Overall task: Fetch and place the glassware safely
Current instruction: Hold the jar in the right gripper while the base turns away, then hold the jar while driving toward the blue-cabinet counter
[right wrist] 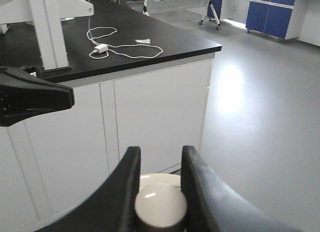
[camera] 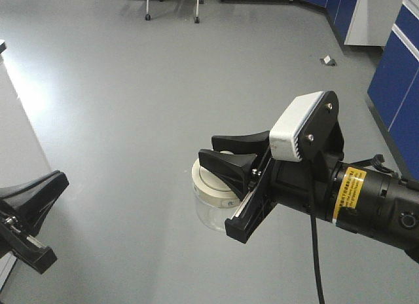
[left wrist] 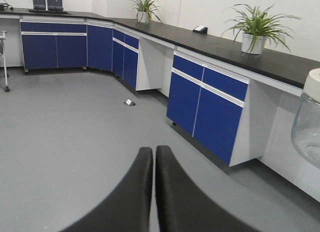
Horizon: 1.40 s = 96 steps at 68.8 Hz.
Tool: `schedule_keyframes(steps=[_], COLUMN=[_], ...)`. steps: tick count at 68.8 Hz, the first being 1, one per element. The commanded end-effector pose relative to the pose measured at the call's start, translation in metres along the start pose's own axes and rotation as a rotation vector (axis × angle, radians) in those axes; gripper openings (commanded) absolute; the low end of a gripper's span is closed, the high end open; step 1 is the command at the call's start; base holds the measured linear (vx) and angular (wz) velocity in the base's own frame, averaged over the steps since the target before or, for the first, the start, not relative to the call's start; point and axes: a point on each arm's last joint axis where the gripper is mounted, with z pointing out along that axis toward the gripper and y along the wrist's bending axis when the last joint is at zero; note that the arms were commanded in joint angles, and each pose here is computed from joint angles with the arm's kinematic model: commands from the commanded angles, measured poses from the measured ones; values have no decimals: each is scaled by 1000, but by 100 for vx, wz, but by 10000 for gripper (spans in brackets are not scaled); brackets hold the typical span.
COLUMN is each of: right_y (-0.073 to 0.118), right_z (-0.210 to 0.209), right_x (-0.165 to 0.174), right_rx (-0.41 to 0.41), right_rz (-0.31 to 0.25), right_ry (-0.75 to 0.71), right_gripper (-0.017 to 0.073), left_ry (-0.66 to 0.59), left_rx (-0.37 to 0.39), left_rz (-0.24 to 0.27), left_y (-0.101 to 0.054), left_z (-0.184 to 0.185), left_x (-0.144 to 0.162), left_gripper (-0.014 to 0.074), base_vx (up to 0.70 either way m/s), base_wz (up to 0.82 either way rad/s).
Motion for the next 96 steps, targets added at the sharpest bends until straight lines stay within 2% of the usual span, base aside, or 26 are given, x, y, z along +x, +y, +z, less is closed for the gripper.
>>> schedule_keyframes(steps=[1,96], right_y=[4,3], right_z=[-5,-5], right_x=[-22,-22], right_rx=[-34,-28], right_rz=[-2,-2], right_ry=[-111,-106], right_gripper=[-4,-4], left_ry=[-89,-86], left_rx=[28,24], left_rz=[-16,-17], left_y=[-2,-2], left_z=[1,1], left_x=[-14,-13], left_gripper=[2,2], base_vx=[61,63], base_wz=[0,-7])
